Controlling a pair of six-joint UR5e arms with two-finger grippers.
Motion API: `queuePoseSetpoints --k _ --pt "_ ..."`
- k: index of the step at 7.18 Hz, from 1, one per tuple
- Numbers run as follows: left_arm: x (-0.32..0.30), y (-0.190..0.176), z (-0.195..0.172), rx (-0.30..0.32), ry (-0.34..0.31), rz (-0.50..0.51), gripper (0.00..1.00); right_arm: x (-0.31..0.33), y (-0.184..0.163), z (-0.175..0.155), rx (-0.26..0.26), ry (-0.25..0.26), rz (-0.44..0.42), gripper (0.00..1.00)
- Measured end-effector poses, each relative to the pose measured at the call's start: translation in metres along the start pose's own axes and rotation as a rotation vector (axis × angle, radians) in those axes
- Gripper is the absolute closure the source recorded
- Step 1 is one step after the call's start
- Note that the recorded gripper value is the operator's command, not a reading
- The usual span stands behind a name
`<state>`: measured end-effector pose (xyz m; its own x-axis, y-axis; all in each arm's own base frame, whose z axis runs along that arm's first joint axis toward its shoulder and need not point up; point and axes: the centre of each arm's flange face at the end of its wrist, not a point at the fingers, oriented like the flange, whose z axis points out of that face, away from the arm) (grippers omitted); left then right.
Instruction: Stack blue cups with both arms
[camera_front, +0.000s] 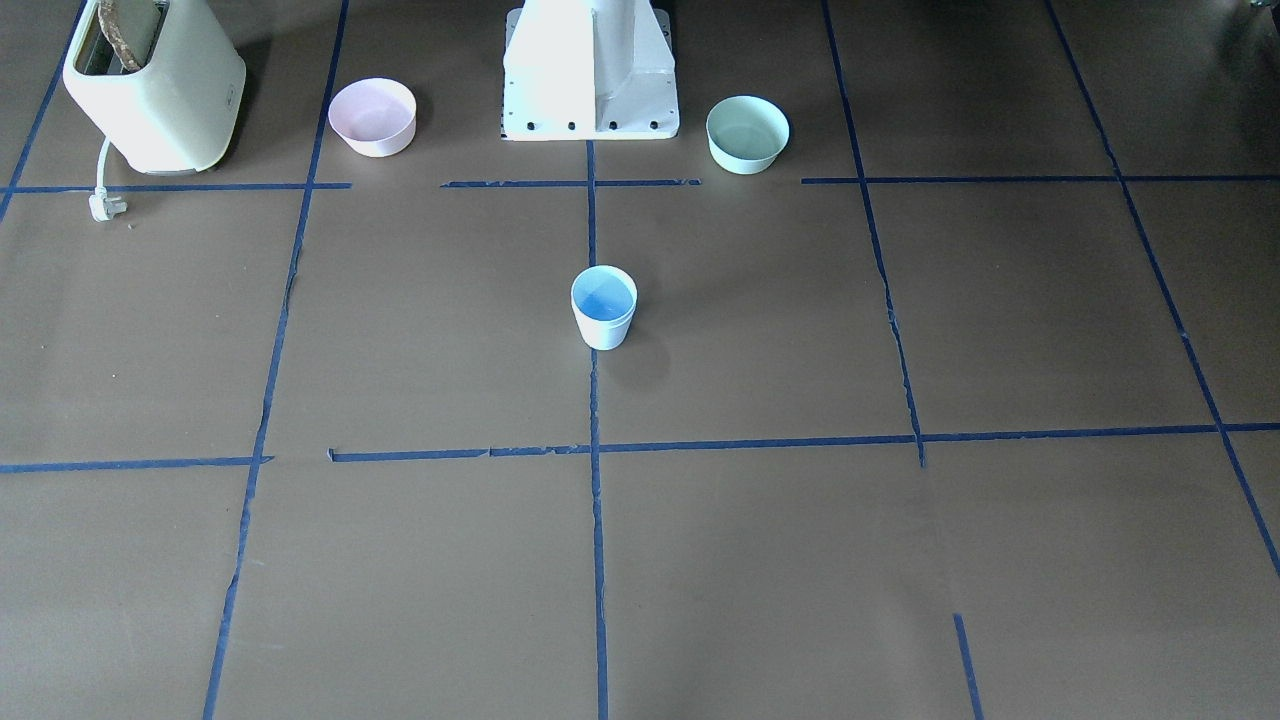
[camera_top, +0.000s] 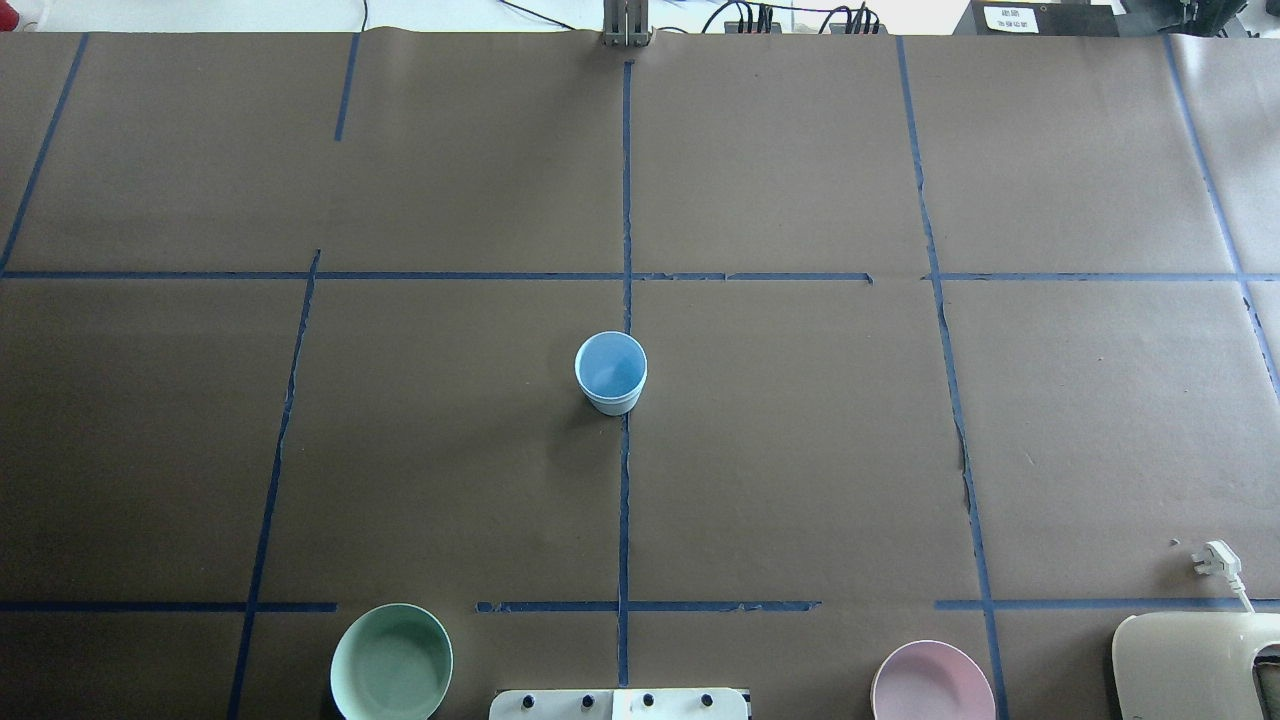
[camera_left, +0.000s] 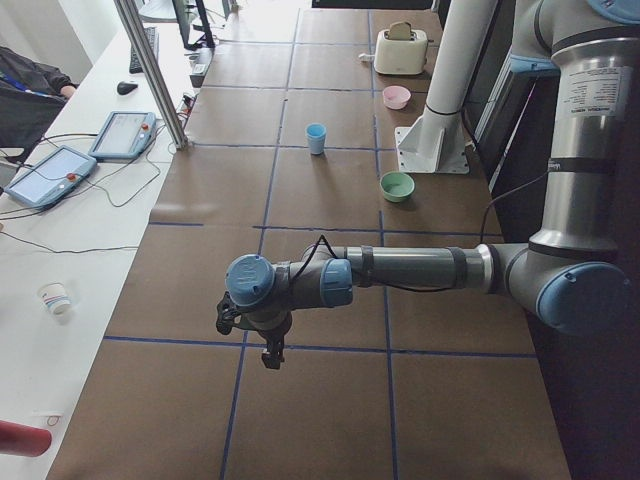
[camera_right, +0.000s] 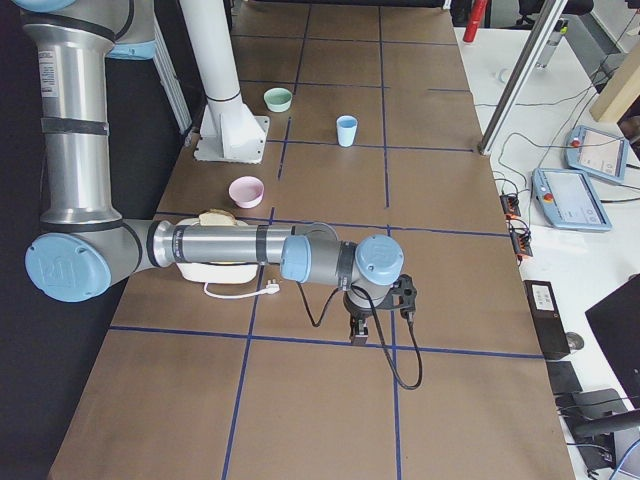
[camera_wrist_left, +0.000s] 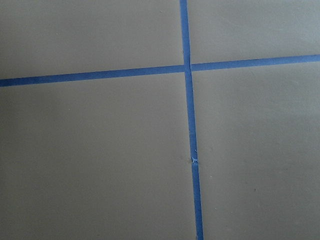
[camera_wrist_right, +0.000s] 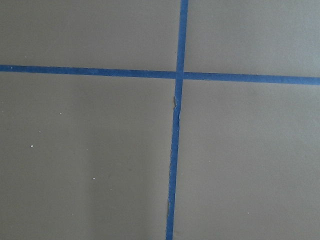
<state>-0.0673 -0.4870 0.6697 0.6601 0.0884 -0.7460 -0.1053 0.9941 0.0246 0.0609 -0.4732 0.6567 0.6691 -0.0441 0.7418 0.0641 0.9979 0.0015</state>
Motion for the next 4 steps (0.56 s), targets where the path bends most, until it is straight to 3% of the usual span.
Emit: queuePoseSetpoints --k 4 --pt "-0.0003 0.0007 0.0004 -0.001 0.0 -0.001 0.0 0.0098 0.0069 -0.0038 0.053 0.001 0.027 0.0"
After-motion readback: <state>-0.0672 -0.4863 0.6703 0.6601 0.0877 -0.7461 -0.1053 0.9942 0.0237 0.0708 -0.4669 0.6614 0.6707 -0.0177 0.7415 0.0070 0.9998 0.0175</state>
